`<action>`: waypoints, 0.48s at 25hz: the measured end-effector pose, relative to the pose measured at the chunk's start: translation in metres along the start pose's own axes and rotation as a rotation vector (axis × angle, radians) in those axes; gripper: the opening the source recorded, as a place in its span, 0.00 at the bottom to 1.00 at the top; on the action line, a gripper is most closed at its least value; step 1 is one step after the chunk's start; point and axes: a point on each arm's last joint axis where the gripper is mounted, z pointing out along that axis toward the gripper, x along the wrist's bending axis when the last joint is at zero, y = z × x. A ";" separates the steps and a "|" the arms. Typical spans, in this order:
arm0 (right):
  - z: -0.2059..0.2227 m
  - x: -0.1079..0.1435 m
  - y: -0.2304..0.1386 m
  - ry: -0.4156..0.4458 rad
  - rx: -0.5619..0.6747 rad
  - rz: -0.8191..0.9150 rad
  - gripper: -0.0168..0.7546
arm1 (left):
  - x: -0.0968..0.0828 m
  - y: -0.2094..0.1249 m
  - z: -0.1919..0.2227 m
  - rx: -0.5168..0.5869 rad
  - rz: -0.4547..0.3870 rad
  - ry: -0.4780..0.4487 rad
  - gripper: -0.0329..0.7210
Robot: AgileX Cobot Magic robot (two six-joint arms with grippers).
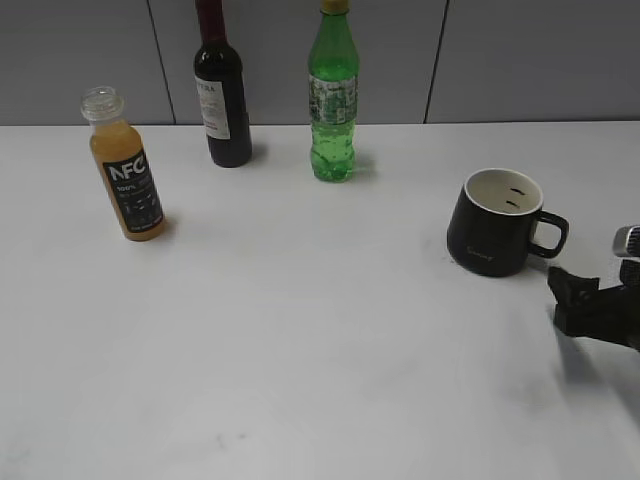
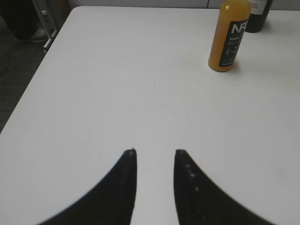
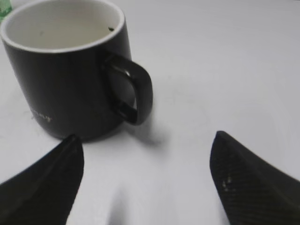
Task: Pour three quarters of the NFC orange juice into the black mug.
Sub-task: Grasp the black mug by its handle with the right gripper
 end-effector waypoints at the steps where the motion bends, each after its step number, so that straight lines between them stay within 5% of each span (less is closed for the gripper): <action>1: 0.001 -0.001 -0.003 -0.007 0.015 0.001 0.85 | 0.000 0.000 0.000 0.000 0.000 0.000 0.34; 12: 0.013 -0.001 -0.003 -0.024 0.007 0.008 0.83 | 0.000 0.000 0.000 0.000 0.000 0.000 0.34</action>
